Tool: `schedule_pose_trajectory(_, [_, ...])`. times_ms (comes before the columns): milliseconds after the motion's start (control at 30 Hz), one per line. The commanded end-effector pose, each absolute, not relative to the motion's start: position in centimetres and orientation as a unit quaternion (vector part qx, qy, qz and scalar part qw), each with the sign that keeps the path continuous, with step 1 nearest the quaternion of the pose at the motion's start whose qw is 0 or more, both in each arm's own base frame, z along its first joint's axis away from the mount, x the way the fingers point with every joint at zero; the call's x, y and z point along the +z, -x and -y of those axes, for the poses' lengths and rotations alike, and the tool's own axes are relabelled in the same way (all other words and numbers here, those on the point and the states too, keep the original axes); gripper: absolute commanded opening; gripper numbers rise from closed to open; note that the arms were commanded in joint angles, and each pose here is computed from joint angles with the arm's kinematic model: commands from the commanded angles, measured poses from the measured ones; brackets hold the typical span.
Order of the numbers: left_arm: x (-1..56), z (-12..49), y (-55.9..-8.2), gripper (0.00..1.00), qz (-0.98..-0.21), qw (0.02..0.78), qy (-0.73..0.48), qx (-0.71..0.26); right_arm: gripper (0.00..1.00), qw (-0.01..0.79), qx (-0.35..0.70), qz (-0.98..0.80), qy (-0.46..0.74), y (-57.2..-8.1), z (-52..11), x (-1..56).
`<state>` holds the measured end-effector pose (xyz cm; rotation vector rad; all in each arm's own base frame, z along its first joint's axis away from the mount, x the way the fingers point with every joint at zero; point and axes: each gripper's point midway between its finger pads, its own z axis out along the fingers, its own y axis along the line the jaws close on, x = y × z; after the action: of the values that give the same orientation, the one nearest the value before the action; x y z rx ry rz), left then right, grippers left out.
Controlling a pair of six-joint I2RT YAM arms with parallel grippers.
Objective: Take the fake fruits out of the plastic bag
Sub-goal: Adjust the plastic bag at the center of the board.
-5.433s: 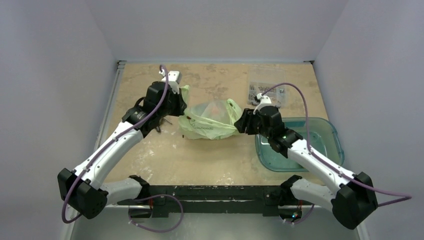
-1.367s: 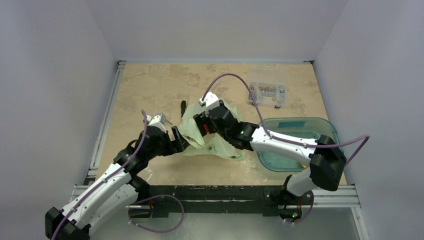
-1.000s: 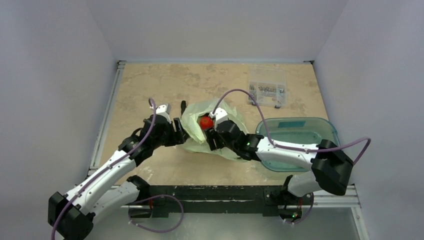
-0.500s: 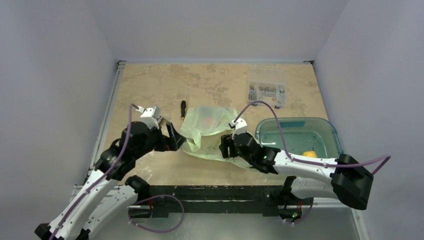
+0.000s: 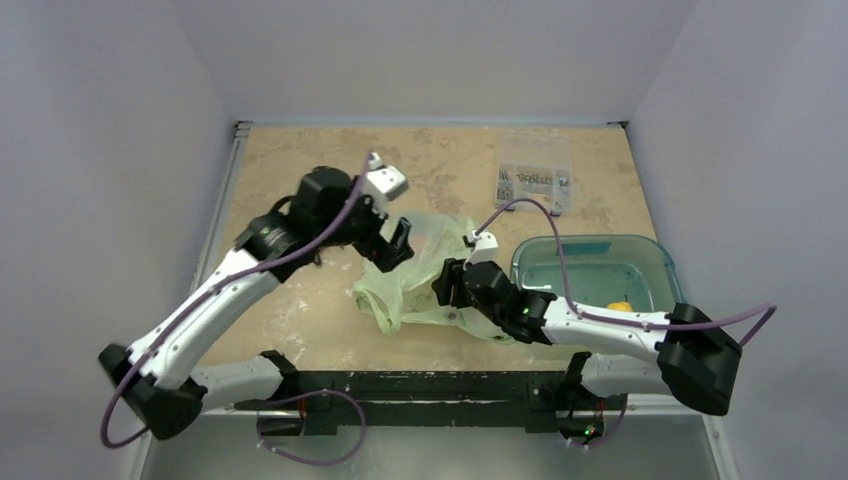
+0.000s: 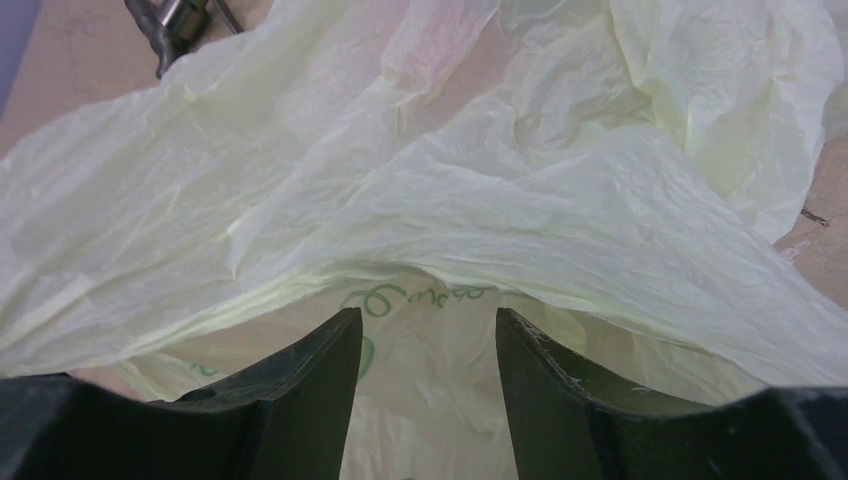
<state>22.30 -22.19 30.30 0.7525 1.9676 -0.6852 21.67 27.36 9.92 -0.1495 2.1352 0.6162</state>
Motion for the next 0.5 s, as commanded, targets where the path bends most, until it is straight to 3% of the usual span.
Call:
schedule_pose_trajectory(0, [25.0,25.6,-22.8,1.0,-0.758,0.406,-0.464,-0.213,0.5,0.473,0.278,-0.836,-0.021,-23.5,-27.9,14.3])
schedule_pose_trajectory(333, [18.6,26.8,-20.8,1.0,-0.736,0.37,-0.529,-0.203,0.46,0.468,0.275,-0.839,-0.052,-23.2,-26.4,13.2])
schedule_pose_trajectory(467, [17.0,25.9,-22.6,1.0,-0.743,0.387,-0.533,-0.118,0.46,0.462,0.284,-0.839,-0.05,-22.9,-26.6,12.6])
